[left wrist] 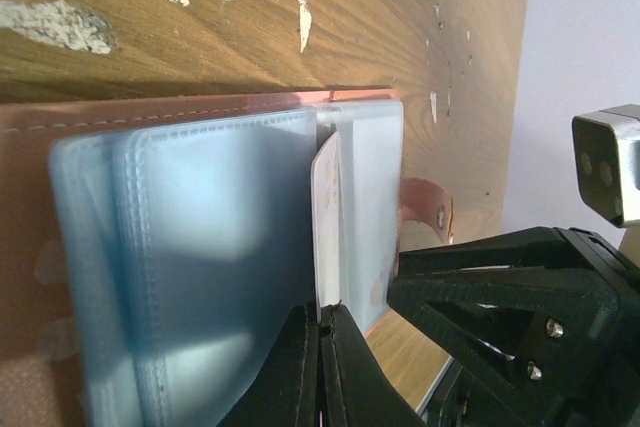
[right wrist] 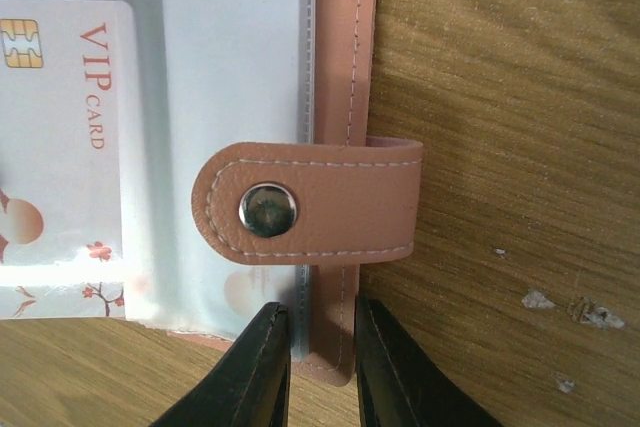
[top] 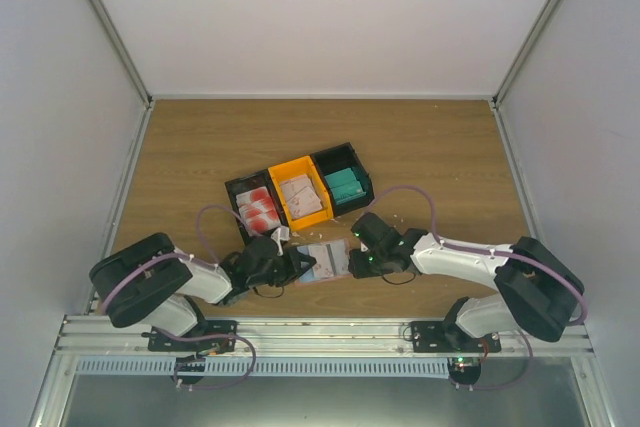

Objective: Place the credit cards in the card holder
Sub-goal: Insert the credit card into the card holder.

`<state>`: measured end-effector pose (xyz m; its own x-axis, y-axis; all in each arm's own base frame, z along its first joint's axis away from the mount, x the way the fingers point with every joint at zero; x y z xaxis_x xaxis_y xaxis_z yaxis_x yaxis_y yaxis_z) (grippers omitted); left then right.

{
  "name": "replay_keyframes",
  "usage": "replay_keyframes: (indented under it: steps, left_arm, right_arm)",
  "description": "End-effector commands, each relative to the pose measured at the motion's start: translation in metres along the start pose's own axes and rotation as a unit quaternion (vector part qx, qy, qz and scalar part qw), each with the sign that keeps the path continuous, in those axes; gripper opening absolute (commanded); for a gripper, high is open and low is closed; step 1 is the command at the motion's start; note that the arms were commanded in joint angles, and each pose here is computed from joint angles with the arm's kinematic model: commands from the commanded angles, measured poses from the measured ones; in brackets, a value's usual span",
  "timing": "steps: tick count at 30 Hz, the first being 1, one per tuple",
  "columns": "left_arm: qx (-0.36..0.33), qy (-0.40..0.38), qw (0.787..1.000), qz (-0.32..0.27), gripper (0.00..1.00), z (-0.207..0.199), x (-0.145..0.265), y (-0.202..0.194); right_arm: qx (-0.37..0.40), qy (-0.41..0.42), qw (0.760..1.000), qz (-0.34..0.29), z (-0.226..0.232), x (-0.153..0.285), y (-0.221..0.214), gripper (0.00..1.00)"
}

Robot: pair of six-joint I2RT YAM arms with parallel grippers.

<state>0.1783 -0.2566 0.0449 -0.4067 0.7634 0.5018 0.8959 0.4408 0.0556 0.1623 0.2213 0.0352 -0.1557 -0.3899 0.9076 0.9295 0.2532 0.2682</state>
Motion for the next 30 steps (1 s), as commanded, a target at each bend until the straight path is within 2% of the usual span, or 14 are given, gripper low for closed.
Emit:
replay_keyframes:
  steps: [1,30]
  left_arm:
    - [-0.005,-0.019,1.0,-0.006,0.0,-0.009,-0.006,0.005]
    - [-0.012,0.018,0.999,0.028,0.01,0.002,-0.036,-0.006]
  right_arm:
    - [-0.007,-0.031,0.998,0.055,-0.018,-0.012,-0.028,0.21]
    - [-0.01,-0.023,0.998,0.055,-0.017,-0.016,-0.031,0.16]
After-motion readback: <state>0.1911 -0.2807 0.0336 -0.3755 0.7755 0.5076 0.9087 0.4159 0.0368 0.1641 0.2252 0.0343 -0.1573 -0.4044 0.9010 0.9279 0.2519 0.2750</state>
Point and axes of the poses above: each gripper's point midway between its finger pads, its own x axis back along the fingers, its own z axis along the line the jaws close on, y = z × x, the point moved 2 cm from there along x, back along the fingers, and after that the axes turned 6 degrees about x, right-handed, at the moved point
